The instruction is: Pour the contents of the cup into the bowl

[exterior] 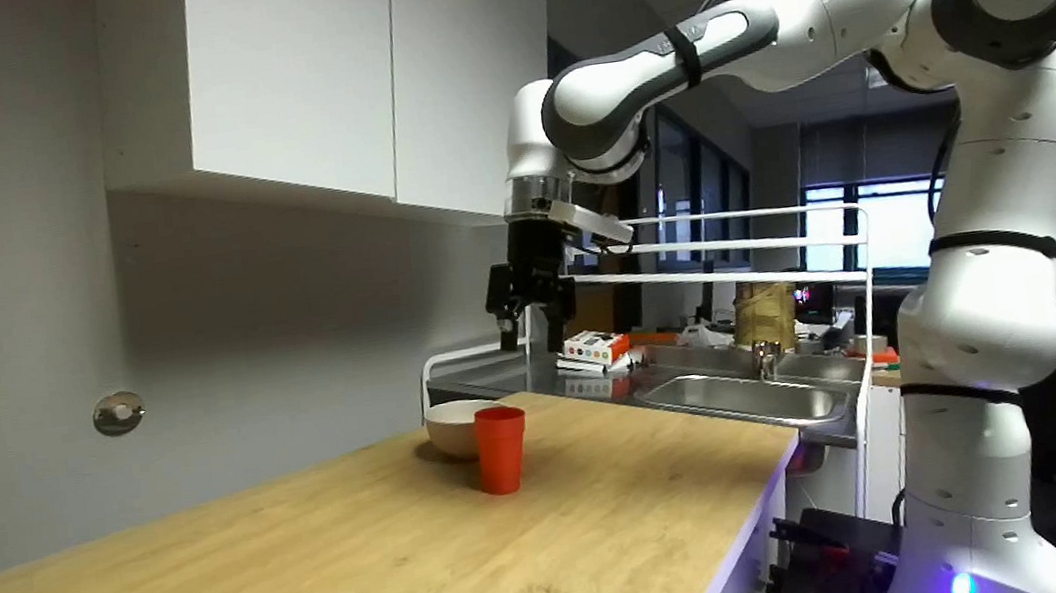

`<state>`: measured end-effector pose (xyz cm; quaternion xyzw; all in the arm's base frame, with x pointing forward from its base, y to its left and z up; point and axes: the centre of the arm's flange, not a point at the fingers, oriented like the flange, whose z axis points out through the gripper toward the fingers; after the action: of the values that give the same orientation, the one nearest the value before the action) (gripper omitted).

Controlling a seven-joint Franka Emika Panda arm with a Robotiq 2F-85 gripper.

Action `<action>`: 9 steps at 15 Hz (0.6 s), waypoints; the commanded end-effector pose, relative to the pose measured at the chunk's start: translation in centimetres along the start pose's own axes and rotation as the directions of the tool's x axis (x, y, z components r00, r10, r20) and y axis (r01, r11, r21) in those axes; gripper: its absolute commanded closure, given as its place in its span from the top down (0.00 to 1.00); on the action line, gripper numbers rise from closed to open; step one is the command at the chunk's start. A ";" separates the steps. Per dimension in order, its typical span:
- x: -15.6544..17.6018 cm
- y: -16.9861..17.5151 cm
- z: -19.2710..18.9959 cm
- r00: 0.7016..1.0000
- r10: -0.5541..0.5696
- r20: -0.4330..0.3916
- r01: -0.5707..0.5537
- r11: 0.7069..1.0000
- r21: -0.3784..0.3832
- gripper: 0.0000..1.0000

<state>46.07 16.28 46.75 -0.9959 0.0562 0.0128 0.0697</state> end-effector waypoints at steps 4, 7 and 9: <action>4.5 1.0 1.8 0.992 -0.085 -0.097 0.090 0.995 0.047 1.00; 6.5 1.7 3.7 0.990 -0.102 -0.098 0.107 0.993 0.053 1.00; 7.6 1.8 5.1 0.990 -0.112 -0.082 0.117 0.992 0.050 1.00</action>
<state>50.89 14.46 42.42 -0.9953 0.0158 -0.0382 0.0873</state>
